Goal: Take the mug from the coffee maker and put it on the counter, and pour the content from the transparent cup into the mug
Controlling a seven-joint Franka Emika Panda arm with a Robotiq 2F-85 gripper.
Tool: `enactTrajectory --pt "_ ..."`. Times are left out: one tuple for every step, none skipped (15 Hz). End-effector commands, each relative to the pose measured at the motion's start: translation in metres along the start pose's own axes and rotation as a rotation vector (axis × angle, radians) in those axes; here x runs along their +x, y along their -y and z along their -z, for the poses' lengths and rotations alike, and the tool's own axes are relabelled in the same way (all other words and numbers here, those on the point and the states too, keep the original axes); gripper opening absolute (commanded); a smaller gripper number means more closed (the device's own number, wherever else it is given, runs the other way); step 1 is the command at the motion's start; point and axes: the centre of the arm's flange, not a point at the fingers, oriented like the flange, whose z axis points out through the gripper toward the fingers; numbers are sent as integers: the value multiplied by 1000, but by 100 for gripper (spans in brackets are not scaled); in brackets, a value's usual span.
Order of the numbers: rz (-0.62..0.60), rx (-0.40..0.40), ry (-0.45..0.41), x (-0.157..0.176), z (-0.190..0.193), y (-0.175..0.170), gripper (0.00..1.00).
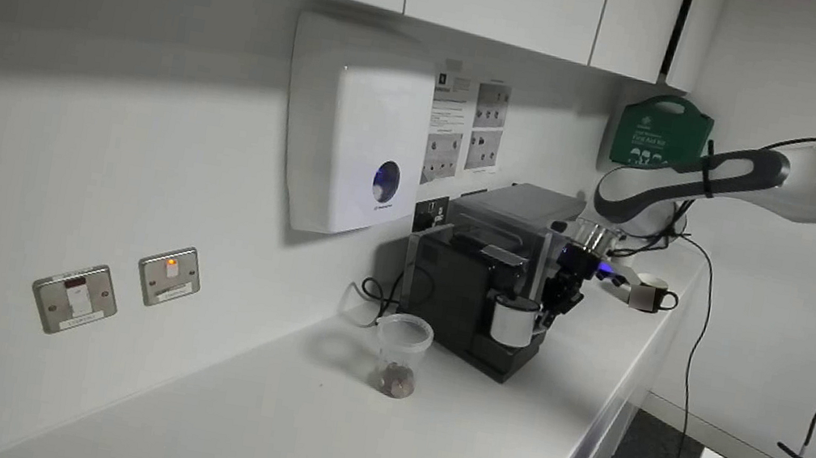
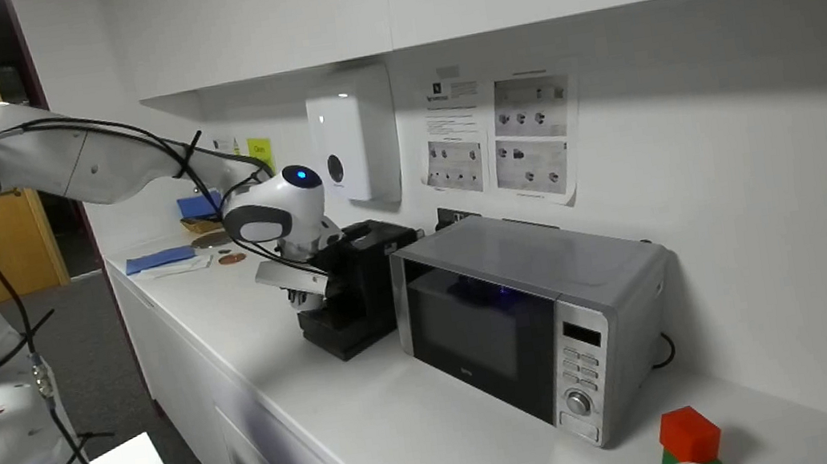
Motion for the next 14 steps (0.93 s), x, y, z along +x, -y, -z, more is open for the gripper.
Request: enactTrajectory --pt "-4 -53 21 7 21 38 4" --pt "-16 -68 30 9 23 41 4" --pt "-25 -77 40 11 25 43 4" --pt "-32 -85 47 11 26 44 4" --pt "-37 -91 51 12 27 46 4" --pt "-42 -96 53 12 28 48 4" --pt "-47 -97 53 13 29 49 4" --pt "-53 -99 52 13 30 49 4" --pt "-63 -99 52 14 32 49 4" --pt "-75 -97 51 14 32 49 4" --pt "-86 -97 46 14 32 48 4" --pt "-100 -91 42 15 30 47 4" --pt "-110 -85 38 15 28 45 4" --pt "-115 -76 39 16 27 43 4"
